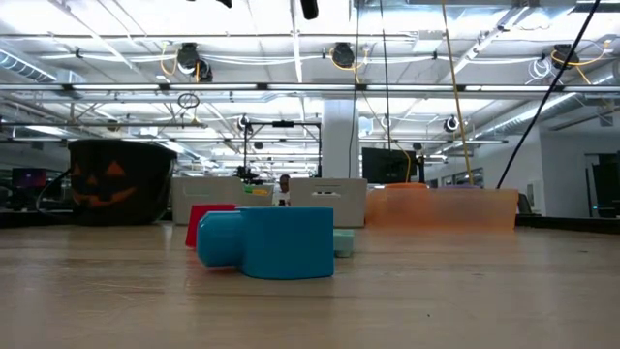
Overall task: Pick & Place Toys
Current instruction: Put the green game piece into the left gray bin
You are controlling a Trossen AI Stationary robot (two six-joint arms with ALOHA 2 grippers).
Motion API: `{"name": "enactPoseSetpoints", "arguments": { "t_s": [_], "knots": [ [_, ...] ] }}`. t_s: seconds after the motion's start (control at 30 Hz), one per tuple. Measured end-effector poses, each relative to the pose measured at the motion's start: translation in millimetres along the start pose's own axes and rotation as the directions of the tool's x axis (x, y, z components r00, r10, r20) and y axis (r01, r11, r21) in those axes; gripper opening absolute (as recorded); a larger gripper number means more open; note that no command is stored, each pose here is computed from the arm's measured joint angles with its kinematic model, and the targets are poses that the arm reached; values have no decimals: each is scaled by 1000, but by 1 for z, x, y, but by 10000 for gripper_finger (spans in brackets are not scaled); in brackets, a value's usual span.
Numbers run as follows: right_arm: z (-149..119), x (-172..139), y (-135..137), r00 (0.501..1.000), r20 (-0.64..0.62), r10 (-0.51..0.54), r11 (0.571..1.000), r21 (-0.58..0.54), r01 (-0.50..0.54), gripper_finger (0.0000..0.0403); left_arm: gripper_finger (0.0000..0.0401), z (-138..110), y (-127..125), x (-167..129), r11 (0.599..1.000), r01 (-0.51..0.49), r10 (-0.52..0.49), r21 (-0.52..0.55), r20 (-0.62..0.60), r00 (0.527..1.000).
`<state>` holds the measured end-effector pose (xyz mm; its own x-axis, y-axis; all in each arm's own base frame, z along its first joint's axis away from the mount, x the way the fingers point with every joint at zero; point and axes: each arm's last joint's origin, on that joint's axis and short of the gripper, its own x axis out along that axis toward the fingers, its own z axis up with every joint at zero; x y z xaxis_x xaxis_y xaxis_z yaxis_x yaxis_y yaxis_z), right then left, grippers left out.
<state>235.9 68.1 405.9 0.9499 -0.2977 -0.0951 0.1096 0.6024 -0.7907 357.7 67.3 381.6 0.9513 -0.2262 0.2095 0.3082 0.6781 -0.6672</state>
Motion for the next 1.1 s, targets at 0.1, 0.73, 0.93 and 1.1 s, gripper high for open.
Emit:
{"name": "enactPoseSetpoints", "arguments": {
  "t_s": [0.1, 0.73, 0.93, 1.1],
  "knots": [
    [-4, 6, -1, 1000, -21, -6, 998, 57, 7, 40, 219, -7, -3, 4, 999, -9, 9, 45, -5, 1000],
    [-17, 15, -2, 978, 79, 194, 968, 144, -204, 40, 218, -22, 3, 3, 995, -19, -6, -93, -262, 965],
    [-20, 17, -2, 961, 112, 252, 945, 187, -270, 40, 218, -1, -20, 8, 999, -47, 48, 10, -347, 937],
    [-22, 18, -4, 957, 130, 261, 941, 189, -282, 40, 218, 5, -26, 4, 990, -135, 137, 35, -434, 890]
  ]
}}
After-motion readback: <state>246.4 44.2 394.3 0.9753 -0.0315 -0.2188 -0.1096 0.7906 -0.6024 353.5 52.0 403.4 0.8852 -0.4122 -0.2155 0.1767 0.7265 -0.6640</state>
